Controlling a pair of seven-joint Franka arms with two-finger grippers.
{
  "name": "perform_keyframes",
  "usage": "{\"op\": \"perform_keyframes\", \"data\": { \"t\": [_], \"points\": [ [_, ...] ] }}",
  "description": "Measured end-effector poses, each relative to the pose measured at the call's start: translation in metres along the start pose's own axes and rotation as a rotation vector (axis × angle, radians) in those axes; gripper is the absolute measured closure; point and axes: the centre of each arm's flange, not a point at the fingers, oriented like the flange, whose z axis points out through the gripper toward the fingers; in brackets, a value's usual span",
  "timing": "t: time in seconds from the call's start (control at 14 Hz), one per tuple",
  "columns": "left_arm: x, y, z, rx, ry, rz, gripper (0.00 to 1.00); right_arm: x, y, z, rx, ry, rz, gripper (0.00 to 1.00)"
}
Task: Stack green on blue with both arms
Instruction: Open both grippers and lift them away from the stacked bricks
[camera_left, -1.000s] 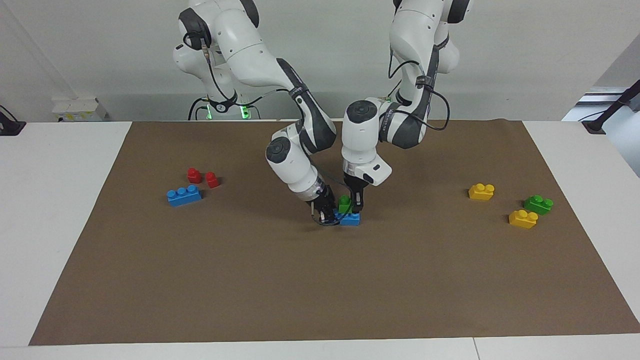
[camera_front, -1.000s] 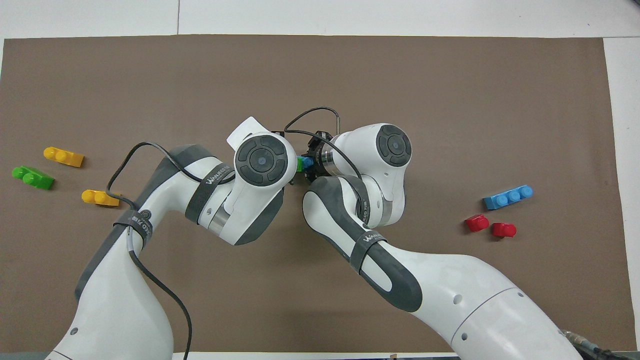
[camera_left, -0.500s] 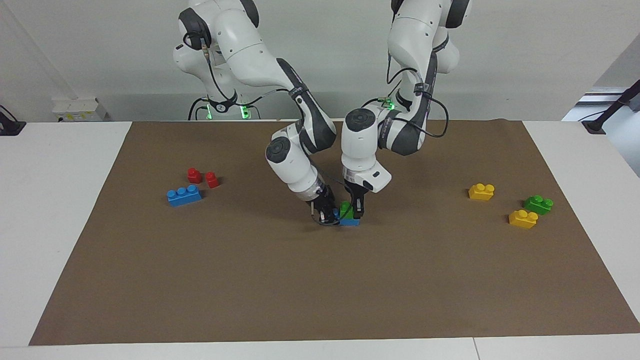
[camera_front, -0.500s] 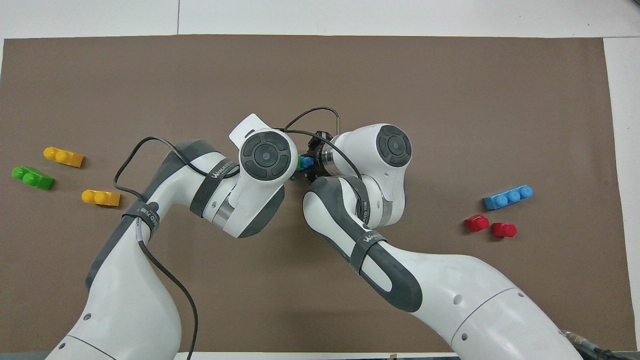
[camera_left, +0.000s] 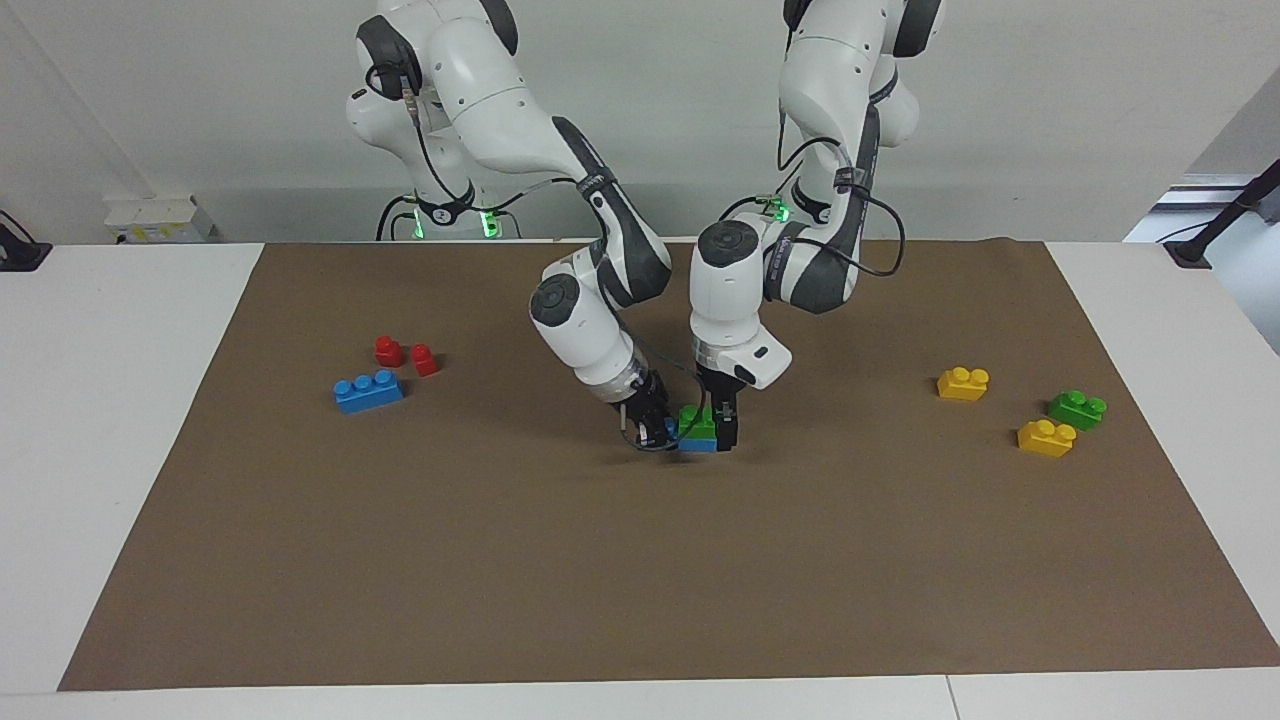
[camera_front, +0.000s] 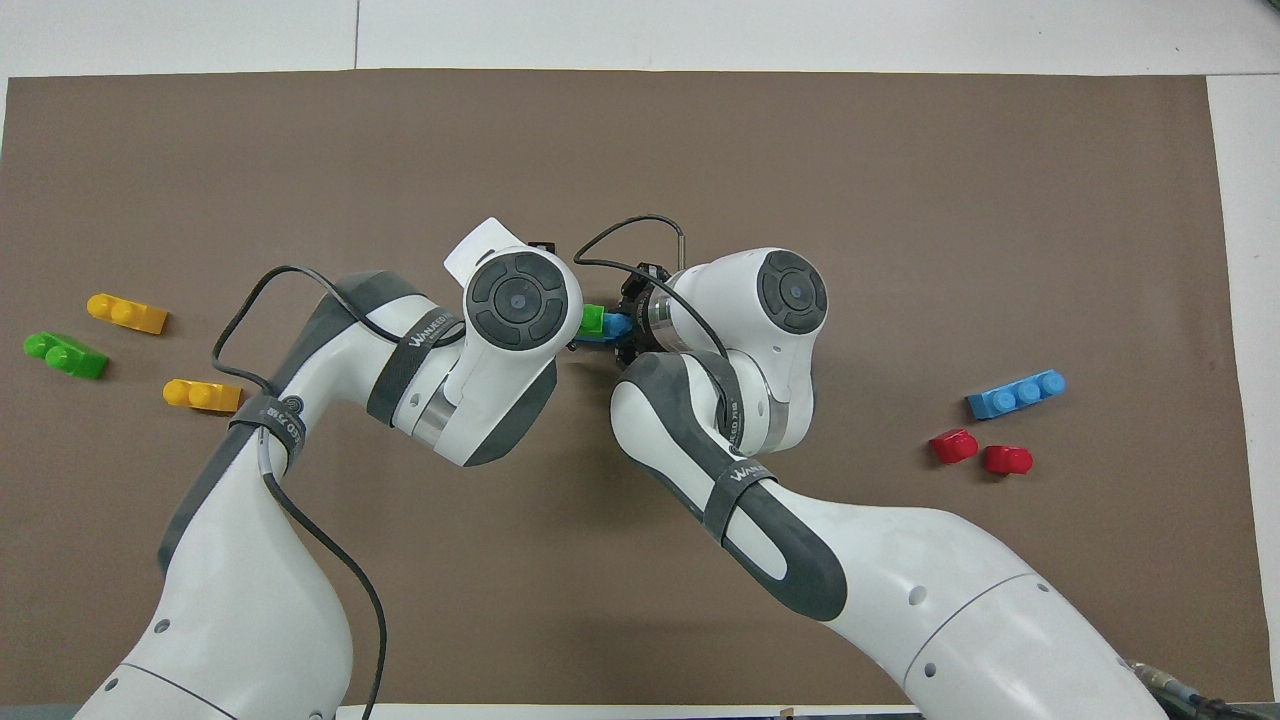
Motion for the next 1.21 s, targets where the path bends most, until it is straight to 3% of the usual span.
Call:
{"op": "perform_keyframes", "data": {
  "t": [0.14, 0.43, 0.79, 1.0, 1.21],
  "points": [
    [0.022, 0.015, -0.01, -0.018, 0.0, 0.0, 0.0, 0.006, -0.003, -0.001, 0.002, 0.0, 0.015, 0.45],
    [0.101, 0.046, -0.041, -0.035, 0.02, 0.089, 0.0, 0.041, -0.026, -0.014, -0.01, 0.009, 0.021, 0.01],
    [0.188, 0.067, -0.044, -0.029, 0.05, 0.293, 0.0, 0.124, -0.079, -0.1, -0.098, -0.008, -0.169, 0.0],
    [0.234, 0.074, -0.056, -0.039, 0.067, 0.46, 0.0, 0.163, -0.097, -0.182, -0.137, 0.071, -0.419, 0.0],
    [0.269, 0.078, -0.076, -0.056, 0.087, 0.64, 0.0, 0.18, -0.094, -0.252, -0.169, 0.119, -0.676, 0.0]
  ]
}}
